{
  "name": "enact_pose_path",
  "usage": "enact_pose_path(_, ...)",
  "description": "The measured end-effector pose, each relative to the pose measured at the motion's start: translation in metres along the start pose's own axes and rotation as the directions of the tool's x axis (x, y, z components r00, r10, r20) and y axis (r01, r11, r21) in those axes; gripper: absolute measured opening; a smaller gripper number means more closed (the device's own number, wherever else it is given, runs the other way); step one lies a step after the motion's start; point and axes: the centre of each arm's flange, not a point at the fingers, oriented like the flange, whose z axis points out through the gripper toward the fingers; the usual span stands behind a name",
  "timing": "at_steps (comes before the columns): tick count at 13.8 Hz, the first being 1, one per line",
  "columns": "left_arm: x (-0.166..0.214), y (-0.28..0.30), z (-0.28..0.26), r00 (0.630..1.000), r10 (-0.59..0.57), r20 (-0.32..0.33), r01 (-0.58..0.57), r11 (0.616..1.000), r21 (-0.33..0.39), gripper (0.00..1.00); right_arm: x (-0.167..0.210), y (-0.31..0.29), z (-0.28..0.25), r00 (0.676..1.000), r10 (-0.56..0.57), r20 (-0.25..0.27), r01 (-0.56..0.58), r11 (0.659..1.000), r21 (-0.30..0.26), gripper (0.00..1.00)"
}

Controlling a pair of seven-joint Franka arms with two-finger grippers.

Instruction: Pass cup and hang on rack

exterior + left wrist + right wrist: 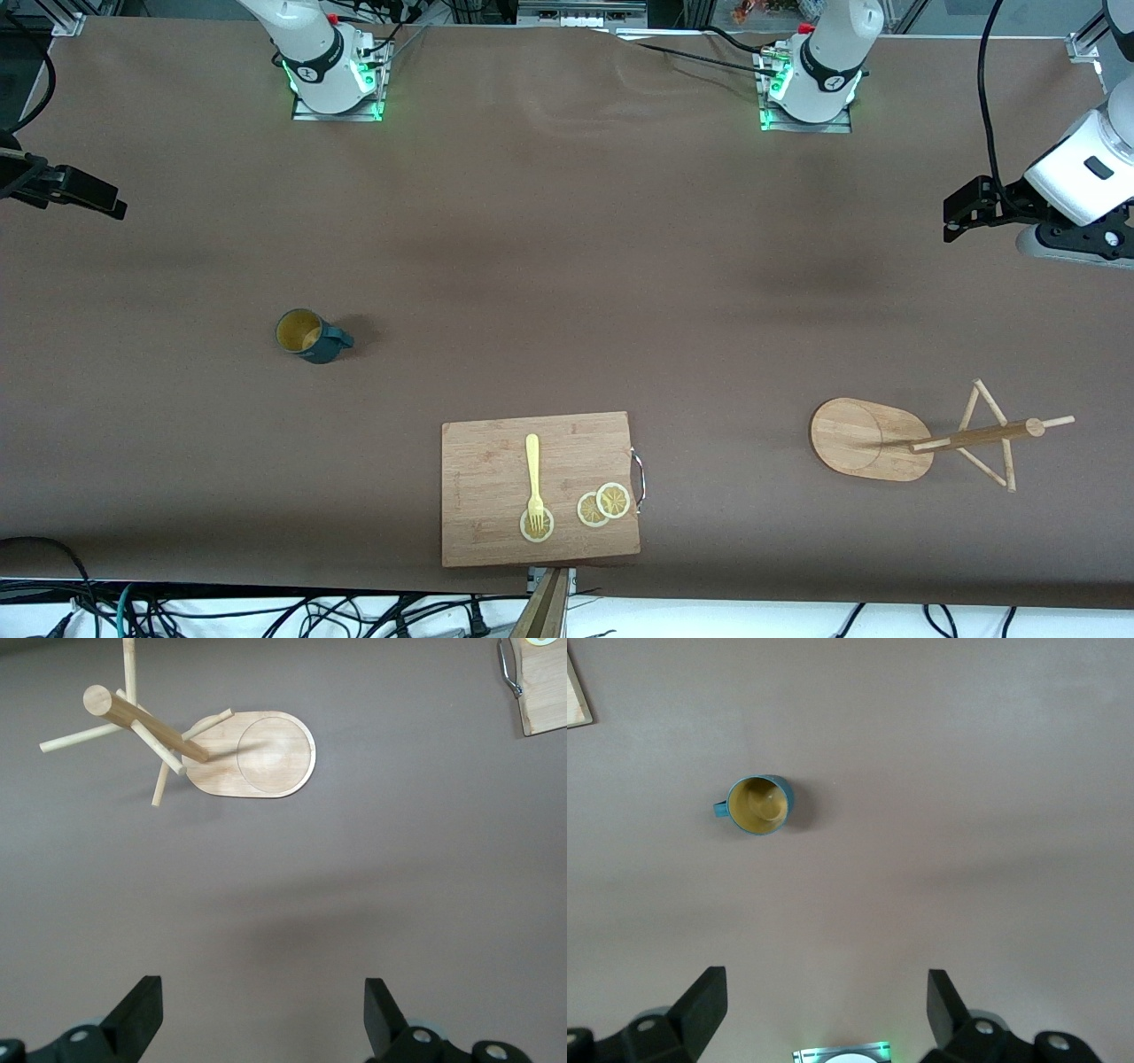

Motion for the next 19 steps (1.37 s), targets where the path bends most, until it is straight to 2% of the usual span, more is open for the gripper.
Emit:
enact_pose_path(15, 0.000, 0.000, 0.000, 1.000, 0.000, 0.000, 0.000, 1.000, 0.000, 1.00, 0.001, -0.001, 0.001, 1.000, -0.025, 0.002, 0.025, 1.000, 0.000, 1.00)
enact_pose_path(19, 0.000, 0.000, 0.000, 1.000, 0.000, 0.000, 0.000, 1.000, 0.000, 1.00, 0.007, 0.002, 0.011, 1.000, -0.020, 0.021, 0.020, 1.000, -0.001, 1.00)
